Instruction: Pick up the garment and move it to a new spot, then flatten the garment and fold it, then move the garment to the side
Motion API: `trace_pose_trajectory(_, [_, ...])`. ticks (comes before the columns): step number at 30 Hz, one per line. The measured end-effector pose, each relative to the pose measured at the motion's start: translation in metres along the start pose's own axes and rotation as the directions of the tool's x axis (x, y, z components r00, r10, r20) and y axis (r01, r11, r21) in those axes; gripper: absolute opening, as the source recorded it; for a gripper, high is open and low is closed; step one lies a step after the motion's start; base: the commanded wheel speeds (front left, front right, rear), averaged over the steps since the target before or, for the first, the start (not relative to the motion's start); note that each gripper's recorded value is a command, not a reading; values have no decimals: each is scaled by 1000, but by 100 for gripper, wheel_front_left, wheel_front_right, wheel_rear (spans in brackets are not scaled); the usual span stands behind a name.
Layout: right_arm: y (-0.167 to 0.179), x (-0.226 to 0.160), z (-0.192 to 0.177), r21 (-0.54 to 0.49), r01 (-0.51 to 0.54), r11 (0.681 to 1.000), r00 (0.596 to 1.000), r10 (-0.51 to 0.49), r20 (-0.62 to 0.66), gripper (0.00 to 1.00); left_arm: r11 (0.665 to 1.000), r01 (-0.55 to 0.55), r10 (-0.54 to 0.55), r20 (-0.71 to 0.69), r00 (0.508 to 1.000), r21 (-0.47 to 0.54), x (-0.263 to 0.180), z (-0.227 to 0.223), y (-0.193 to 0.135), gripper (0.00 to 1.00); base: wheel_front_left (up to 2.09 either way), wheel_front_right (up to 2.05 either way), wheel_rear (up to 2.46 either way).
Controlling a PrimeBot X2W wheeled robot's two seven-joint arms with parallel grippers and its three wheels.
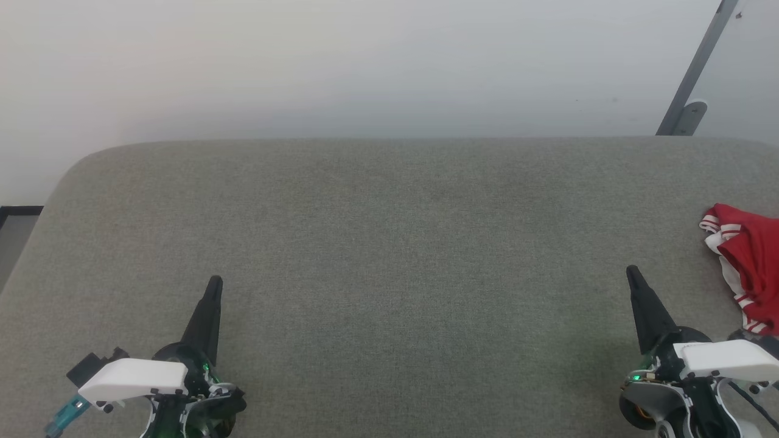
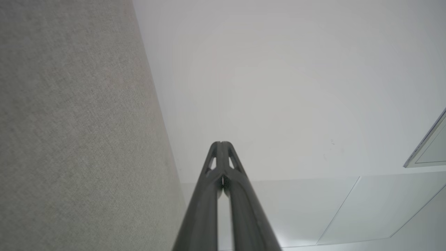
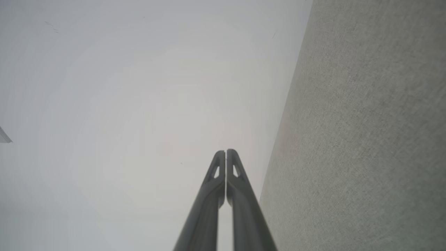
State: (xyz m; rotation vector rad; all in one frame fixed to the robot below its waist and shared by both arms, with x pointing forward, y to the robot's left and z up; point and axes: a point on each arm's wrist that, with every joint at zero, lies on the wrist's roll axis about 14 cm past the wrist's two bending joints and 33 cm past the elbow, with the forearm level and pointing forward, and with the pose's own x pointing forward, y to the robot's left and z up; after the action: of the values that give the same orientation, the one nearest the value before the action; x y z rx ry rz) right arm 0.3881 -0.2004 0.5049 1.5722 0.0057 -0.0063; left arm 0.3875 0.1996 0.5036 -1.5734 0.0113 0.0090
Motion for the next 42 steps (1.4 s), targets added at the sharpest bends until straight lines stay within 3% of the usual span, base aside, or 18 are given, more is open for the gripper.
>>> trace_pose_trajectory(42, [0, 0, 0, 0, 0, 1000, 1000, 0, 0, 0, 1000, 0, 0, 0, 1000, 0, 0, 0, 0, 0, 0, 0, 0])
